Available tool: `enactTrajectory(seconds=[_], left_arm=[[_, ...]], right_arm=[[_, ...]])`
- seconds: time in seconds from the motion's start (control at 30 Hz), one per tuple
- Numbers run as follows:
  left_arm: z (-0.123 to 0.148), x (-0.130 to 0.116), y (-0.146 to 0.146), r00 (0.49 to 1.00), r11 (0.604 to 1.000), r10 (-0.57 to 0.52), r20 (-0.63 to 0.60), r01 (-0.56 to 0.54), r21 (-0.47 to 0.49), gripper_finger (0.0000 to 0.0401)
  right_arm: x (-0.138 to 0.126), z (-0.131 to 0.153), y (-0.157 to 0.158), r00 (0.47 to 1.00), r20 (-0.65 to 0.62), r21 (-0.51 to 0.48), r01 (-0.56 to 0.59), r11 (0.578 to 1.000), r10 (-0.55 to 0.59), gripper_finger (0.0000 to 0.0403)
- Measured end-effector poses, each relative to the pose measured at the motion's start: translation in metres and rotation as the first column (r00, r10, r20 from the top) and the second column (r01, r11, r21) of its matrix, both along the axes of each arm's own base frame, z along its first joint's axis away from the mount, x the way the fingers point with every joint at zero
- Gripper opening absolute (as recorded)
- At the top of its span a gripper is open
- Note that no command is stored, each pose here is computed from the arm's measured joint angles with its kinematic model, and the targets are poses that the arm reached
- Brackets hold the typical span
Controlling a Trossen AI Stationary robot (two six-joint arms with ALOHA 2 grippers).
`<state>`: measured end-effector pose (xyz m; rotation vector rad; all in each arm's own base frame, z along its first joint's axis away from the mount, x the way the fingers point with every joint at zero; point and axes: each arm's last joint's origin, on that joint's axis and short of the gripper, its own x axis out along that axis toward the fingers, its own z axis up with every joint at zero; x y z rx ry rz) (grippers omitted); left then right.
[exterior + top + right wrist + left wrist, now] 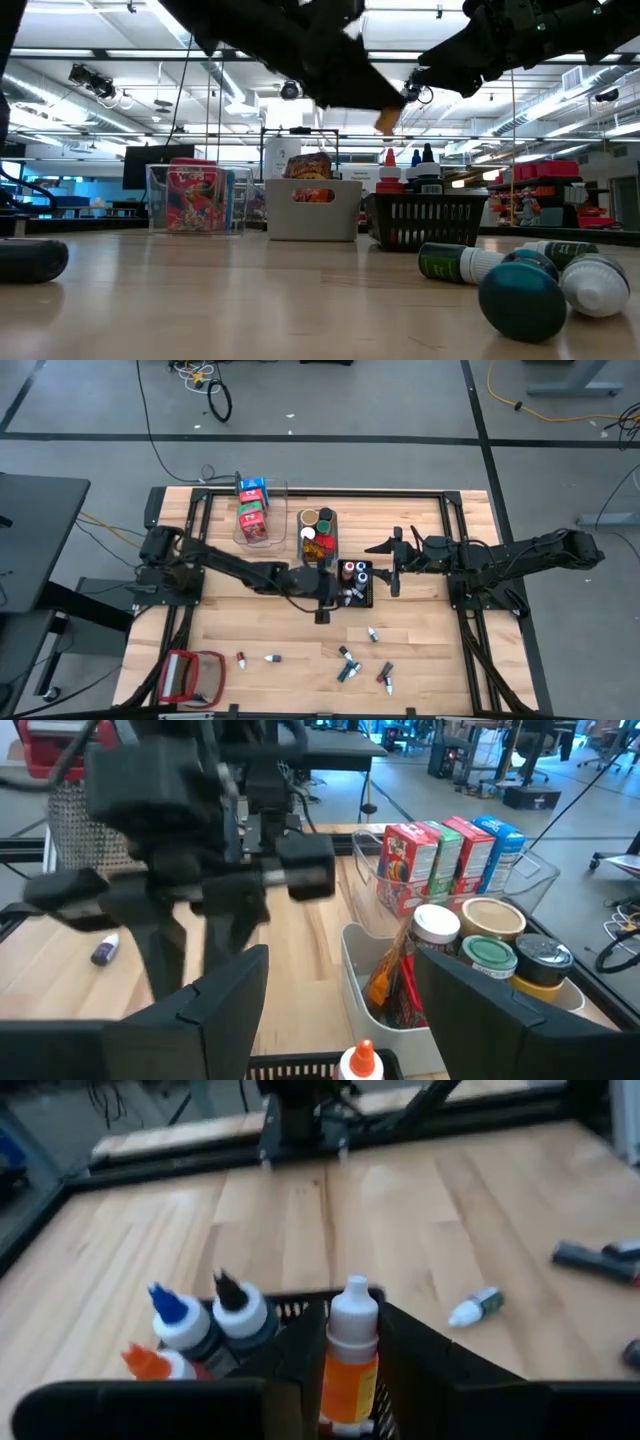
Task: Pick & Place Kitchen Items
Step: Put the orange food coloring bottle into the black bin, then put the dark green food coloring bottle into the black bin
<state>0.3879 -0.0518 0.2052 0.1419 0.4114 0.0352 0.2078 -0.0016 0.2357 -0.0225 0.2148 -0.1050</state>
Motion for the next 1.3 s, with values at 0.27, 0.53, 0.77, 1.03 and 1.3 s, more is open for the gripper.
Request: enactTrajectory(seconds=[0.27,0.53,0.77,1.03,1.3], left_arm=[[-0.049,0.014,0.014,0.995,0.999,0.041,-0.095,-0.041,-0.001,0.0089],[-0.06,0.016,0.013,0.993,0.999,0.036,-0.114,-0.035,0.003,0.0147],[-0.042,0.016,0.01,0.993,0.996,0.058,-0.098,-0.064,-0.057,0.0177],[0.034,-0.022,0.014,0.992,0.997,0.072,-0.104,-0.074,-0.015,0.0163],[0.115,-0.09,0.026,0.987,0.984,0.16,-0.022,-0.158,0.084,0.016]], right_arm=[[0.0,0.0,0.0,1.0,-0.001,-0.002,-0.001,1.0,0.001,0.0261],[0.0,0.0,0.0,1.0,0.001,-0.011,-0.002,1.0,0.002,0.0261],[0.0,0.002,0.0,1.0,0.02,-0.013,-0.002,1.0,0.002,0.0261],[0.001,0.008,0.0,0.997,0.073,-0.041,-0.006,0.999,0.009,0.0261],[0.009,-0.004,0.006,0.999,0.032,0.13,0.012,0.991,-0.016,0.0261]])
